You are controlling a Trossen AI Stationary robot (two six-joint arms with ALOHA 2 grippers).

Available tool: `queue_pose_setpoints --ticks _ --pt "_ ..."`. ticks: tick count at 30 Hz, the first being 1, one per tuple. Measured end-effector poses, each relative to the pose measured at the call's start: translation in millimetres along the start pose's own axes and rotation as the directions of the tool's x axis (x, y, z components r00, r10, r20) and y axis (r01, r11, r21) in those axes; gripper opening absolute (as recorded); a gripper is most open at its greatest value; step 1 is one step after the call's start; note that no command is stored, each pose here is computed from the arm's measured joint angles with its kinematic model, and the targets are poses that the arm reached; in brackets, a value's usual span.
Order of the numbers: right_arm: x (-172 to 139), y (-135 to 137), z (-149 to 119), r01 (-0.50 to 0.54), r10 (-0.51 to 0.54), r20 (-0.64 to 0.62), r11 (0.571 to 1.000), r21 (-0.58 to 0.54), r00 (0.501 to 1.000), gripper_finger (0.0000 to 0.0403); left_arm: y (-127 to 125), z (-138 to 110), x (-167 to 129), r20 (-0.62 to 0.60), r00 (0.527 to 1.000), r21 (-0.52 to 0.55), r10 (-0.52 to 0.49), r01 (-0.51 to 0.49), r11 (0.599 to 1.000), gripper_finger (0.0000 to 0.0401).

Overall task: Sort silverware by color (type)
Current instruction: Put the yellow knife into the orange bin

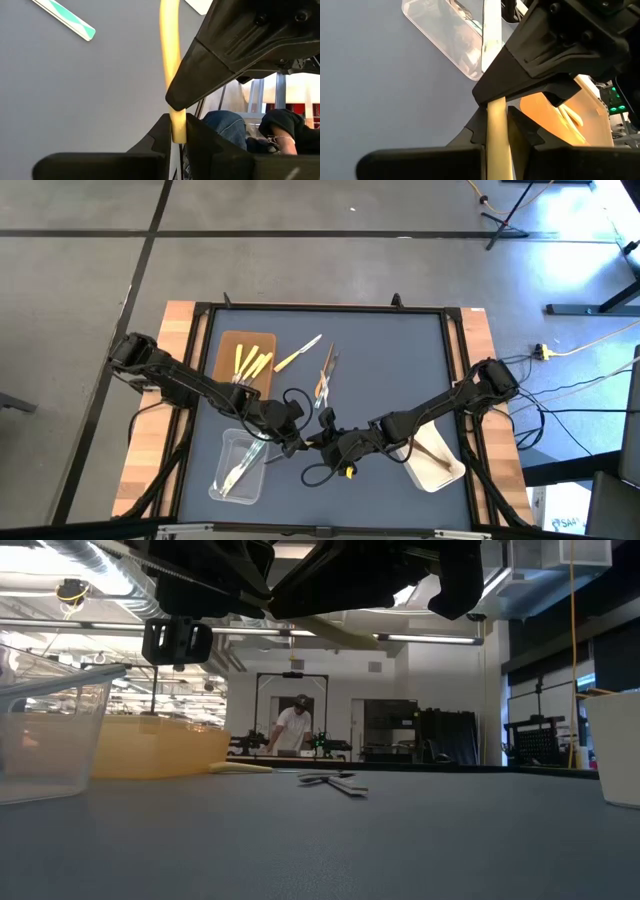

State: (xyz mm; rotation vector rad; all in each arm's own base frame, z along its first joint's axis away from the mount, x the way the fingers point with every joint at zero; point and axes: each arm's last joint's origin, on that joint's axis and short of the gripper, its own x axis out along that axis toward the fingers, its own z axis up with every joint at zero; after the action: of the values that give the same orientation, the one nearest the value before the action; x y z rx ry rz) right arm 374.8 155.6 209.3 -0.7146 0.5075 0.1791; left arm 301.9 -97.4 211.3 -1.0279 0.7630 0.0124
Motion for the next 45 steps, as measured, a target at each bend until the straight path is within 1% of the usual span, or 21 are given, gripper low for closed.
queue_pose_setpoints --ticks 3,17,19,24,26,30,32,38,42,45 --pt "0.0 0.0 0.0 0.0 0.0 0.0 1.0 0.0 1.0 0.0035 0.2 0.0 0.0 0.0 1.0 0.0 0.001 -0.001 1.0 0.0026" --pt "0.1 0.0 0.1 -0.014 0.014 0.007 1.0 0.001 1.0 0.004 -0.1 0.1 0.0 0.002 1.0 0.001 -0.002 0.002 1.0 0.0029" --pt "0.2 0.3 0.1 -0.021 0.021 0.011 1.0 0.0 1.0 0.0055 -0.1 0.1 0.0 0.002 1.0 0.001 -0.002 0.002 1.0 0.003" --pt "0.2 0.2 -0.1 -0.022 0.022 0.01 1.0 0.0 1.0 0.0119 -0.7 0.6 -0.3 0.009 1.0 0.001 -0.006 0.006 1.0 0.0028" --pt "0.2 0.2 0.0 -0.022 0.022 0.011 1.0 0.0 1.0 0.0139 -0.7 0.6 -0.4 0.008 1.0 0.001 -0.006 0.006 1.0 0.0028" --pt "-1.2 -0.7 0.5 -0.013 0.014 0.008 1.0 -0.011 1.0 0.0157 0.6 2.6 -0.6 0.009 1.0 -0.005 -0.002 0.002 1.0 0.0031" --pt "-5.2 -3.0 1.8 -0.007 0.007 0.005 0.999 -0.04 1.0 0.0159 1.5 4.3 -0.8 0.014 1.0 -0.009 0.001 -0.001 1.0 0.0031" --pt "-33.1 -21.4 11.3 0.018 -0.017 0.019 0.999 -0.04 1.0 0.016 5.0 11.6 -1.7 0.031 0.999 -0.024 0.009 -0.008 1.0 0.0029" --pt "-57.2 -34.1 12.0 0.044 -0.046 -0.034 0.998 -0.053 0.998 0.016 8.9 19.5 -2.8 0.067 0.997 -0.012 0.025 -0.025 1.0 0.003" --pt "-75.6 -42.7 9.2 0.07 -0.076 -0.097 0.995 -0.065 0.992 0.016 12.6 27.7 -4.2 0.101 0.994 0.003 0.037 -0.038 0.999 0.0028"
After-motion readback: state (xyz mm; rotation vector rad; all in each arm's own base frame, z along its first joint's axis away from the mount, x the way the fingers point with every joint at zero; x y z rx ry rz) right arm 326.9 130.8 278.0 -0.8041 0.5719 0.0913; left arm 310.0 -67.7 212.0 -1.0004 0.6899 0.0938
